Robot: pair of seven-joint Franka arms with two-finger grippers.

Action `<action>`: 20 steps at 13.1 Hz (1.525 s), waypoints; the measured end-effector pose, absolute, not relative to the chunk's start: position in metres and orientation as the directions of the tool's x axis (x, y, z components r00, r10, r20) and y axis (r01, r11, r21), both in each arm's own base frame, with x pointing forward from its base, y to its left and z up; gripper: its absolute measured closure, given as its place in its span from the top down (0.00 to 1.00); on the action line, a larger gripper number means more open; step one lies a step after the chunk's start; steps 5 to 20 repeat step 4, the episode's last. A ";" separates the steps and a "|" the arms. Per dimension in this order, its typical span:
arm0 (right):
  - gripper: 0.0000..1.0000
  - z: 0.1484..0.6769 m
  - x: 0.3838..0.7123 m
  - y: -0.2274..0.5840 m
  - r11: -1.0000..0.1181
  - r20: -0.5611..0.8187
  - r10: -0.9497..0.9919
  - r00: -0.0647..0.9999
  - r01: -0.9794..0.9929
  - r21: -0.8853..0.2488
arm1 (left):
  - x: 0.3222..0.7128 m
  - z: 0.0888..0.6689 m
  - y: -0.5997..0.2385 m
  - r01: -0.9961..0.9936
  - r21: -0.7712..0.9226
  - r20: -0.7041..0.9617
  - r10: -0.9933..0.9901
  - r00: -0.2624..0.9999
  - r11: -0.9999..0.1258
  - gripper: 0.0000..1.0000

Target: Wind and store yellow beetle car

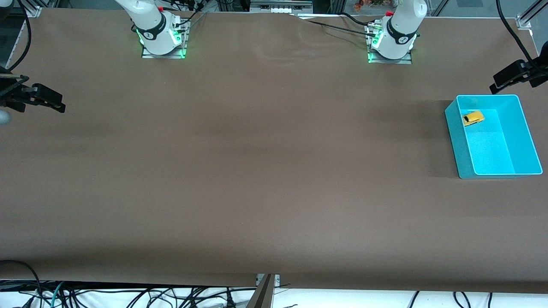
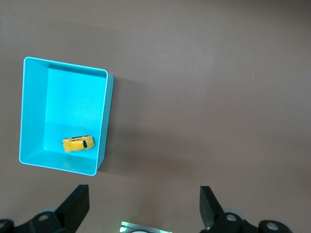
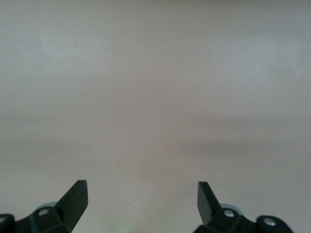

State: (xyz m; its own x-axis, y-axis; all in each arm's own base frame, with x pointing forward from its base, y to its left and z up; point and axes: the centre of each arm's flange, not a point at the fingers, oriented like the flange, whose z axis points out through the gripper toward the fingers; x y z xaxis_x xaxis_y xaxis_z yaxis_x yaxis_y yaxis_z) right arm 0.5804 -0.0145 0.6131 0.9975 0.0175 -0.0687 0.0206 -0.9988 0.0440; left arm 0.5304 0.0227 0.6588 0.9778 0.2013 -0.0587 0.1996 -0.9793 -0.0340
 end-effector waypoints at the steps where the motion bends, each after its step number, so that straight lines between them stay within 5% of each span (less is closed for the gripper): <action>1: 1.00 0.613 0.580 -0.015 -0.999 -0.069 0.017 0.997 0.021 0.044 | 0.530 0.659 0.022 0.194 -0.034 -0.060 0.196 0.979 -0.980 1.00; 20: 1.00 0.613 0.580 -0.015 -0.999 -0.069 0.018 0.997 0.021 0.044 | 0.530 0.656 0.018 0.183 -0.036 -0.074 0.185 0.980 -0.982 1.00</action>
